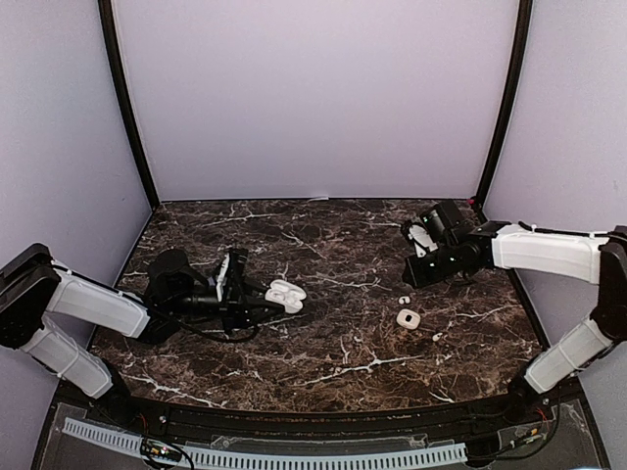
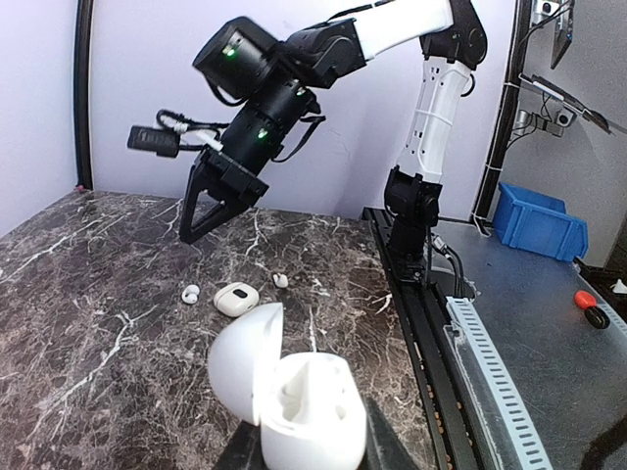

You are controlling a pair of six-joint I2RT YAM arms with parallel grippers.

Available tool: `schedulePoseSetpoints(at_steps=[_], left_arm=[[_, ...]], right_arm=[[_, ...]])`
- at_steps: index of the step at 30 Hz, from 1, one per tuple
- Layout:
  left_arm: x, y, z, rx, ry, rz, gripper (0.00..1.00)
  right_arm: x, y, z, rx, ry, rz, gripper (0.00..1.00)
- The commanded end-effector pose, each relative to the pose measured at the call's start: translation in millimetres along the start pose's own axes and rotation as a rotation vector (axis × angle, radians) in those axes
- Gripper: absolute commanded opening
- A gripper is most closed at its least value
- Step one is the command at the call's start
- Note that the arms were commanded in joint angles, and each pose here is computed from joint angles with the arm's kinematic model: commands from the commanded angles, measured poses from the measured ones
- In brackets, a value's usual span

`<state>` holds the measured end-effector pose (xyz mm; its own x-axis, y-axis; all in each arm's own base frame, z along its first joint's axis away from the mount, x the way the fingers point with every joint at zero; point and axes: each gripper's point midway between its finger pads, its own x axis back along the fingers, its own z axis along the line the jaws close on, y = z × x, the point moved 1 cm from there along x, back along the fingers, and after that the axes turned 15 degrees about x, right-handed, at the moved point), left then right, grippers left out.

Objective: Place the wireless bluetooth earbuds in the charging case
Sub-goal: Adjust the right earbud at the center of the board.

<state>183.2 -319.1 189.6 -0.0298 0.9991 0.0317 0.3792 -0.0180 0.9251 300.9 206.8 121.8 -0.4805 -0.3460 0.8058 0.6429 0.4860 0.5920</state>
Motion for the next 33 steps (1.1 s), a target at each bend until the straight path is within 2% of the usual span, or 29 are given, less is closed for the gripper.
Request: schedulePoseSetpoints(at_steps=[1,5,11,15,33], left_arm=[[4.2,7.9,1.7,-0.016,0.026,-0.045,0.15],[8.0,7.1,2.8,0.006,0.045,-0.06,0.15],[7.4,6.4,3.0,0.024,0.034,-0.066,0.15],[7.3,6.2,3.8,0.024,0.036,-0.067,0.15],[6.3,2.7,3.1,0.035,0.021,-0.06,0.15]], right_arm=[[-21.8,-2.8,-28.0,-0.052,-0.058,0.102,0.13],[-45.3,-7.7,-42.6,-0.05,-0.108,0.173,0.15],[-61.3,-1.0,-42.6,-0.022,-0.096,0.177,0.15],[-69.8,-11.6,-40.5,-0.011,-0.08,0.221,0.15],[-64.2,-44.6,-33.0,-0.026,-0.057,0.279,0.13]])
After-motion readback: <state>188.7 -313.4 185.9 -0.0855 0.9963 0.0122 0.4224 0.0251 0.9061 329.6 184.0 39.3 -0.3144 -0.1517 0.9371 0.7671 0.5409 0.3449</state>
